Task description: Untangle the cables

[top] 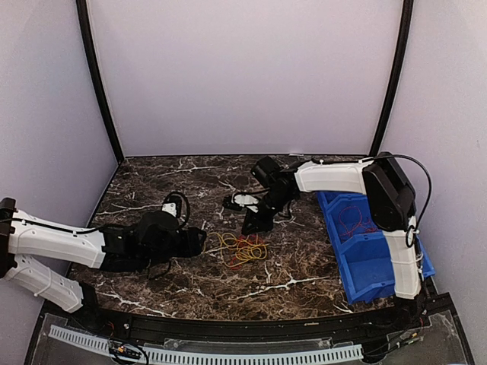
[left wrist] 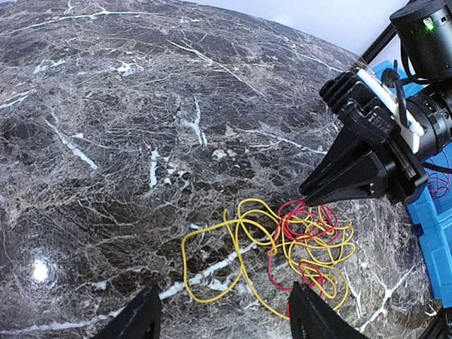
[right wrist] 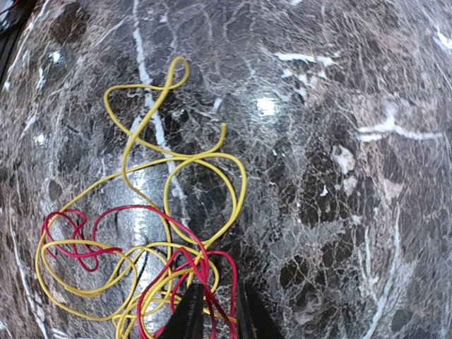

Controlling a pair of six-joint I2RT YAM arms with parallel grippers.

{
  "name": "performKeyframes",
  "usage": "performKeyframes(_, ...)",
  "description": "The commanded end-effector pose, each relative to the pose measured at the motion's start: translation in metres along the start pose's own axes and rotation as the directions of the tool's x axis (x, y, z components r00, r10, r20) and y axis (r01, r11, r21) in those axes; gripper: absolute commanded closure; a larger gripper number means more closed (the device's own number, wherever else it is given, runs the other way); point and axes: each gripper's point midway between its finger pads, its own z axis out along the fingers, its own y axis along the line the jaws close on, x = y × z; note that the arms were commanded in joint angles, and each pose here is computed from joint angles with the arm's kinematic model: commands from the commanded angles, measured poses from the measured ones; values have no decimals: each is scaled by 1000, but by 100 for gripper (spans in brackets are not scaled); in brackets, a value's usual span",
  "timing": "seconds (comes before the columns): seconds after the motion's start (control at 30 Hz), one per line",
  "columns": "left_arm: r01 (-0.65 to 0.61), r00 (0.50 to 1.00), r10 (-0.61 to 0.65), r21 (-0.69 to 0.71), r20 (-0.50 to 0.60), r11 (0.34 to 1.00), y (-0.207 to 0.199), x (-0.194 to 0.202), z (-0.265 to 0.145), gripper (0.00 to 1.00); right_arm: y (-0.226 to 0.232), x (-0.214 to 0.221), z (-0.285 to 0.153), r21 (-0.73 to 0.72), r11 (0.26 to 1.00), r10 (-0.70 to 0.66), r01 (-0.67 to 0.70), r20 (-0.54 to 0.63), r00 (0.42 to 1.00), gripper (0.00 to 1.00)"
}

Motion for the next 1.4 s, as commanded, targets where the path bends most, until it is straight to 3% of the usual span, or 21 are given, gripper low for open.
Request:
performKeyframes(0.0,17,1000,-17,6,-2,1000,1,2,2,35,2,-16,-3,-13,1000,-25,25,30,999,96)
performKeyframes(0.07,12,1000,-12,9,-2,1000,0,2,3,35,4,-24,-12,-13,999,-34,35,46,998,100)
performKeyframes(0.27,-23,1000,23,34,-3,999,-9,0,7,35,17,-63,-64,33,996,-87,83,134,987,100)
performKeyframes(0.5,-139,989,124,221,81,965,-55,-23,-1,35,47,-96,-114,11,994,-110,111,258,960,100)
performKeyframes(0.73,-179,971,93,417,218,891,-101,-53,-20,33,61,-98,-116,-53,994,-79,99,293,953,100)
performKeyframes(0.97,-104,983,35,390,179,915,-109,-58,0,31,66,-95,-115,-69,993,-75,100,295,953,100)
performKeyframes(1.17,-61,991,10,383,133,922,-109,-55,19,43,70,-94,-122,-54,992,-91,113,303,949,100)
performKeyframes(1.23,-63,991,9,410,133,910,-114,-55,20,54,71,-95,-123,-49,992,-97,117,308,946,100)
performKeyframes(1.37,-75,991,20,433,131,898,-121,-56,24,86,68,-93,-121,-36,993,-99,115,301,948,100)
